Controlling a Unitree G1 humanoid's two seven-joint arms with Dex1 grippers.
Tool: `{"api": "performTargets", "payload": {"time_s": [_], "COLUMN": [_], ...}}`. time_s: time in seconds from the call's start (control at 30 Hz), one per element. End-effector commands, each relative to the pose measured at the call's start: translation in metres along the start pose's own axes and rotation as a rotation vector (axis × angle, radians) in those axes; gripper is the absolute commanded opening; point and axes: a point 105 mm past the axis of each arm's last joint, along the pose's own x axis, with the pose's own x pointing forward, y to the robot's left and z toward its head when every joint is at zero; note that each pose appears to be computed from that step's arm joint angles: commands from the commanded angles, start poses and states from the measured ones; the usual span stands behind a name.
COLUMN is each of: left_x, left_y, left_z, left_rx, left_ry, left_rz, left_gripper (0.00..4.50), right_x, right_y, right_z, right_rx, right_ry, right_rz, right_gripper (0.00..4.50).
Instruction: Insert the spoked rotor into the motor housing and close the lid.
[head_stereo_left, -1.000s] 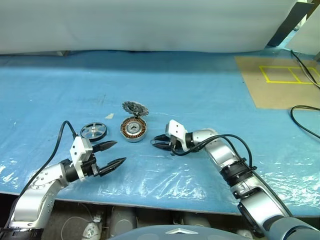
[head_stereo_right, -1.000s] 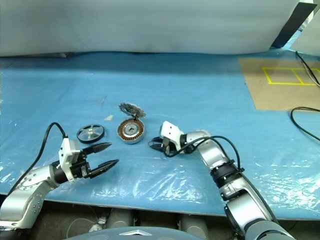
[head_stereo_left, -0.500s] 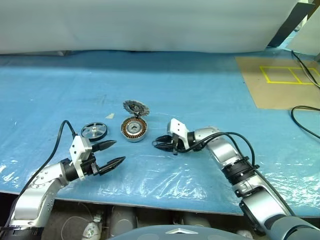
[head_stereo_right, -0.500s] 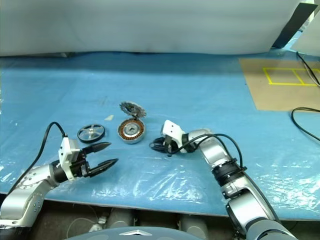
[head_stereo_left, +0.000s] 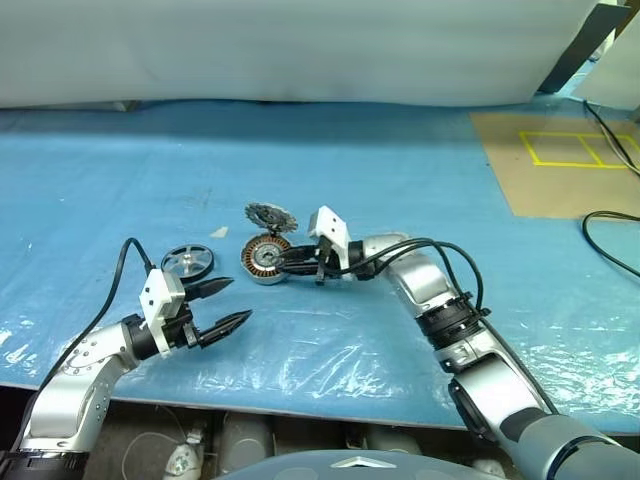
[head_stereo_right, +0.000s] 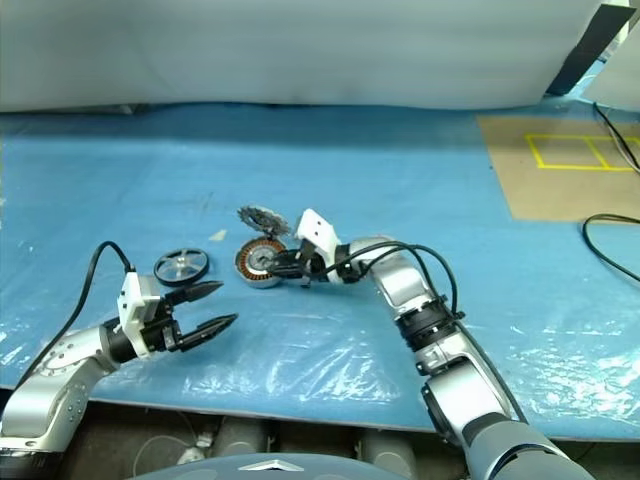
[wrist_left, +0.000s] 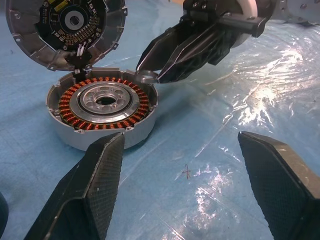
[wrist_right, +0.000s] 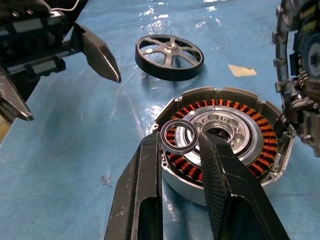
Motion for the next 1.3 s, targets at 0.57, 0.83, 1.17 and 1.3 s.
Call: {"api": "performTargets", "payload": {"time_s": [0.57, 0.83, 1.17, 1.3], "left_x": [0.006, 0.004, 0.005, 0.005], "left_y": [-0.003, -0.001, 0.001, 0.002], "left_z": [0.001, -0.004, -0.005, -0.005], "left_rx": [0.012, 0.011, 0.008, 0.011], "left_ry": [-0.023, -0.004, -0.007, -0.005], "left_rz": [0.015, 0.025, 0.032, 0.032], "left_gripper": [3.8, 3.8, 3.8, 3.8], "right_x": [0.025, 0.029, 0.027, 0.025], "right_y": [-0.018, -0.01, -0.016, -0.017], "right_z": [0.009, 0.008, 0.001, 0.004], "right_rx": [-0.108, -0.126, -0.132, -0.135], "right_ry": [-0.004, -0.003, 0.028, 0.017], "right_rz": [-0.125, -0.092, -0.113, -0.116], "right_gripper": [0.66, 0.66, 0.66, 0.66]}}
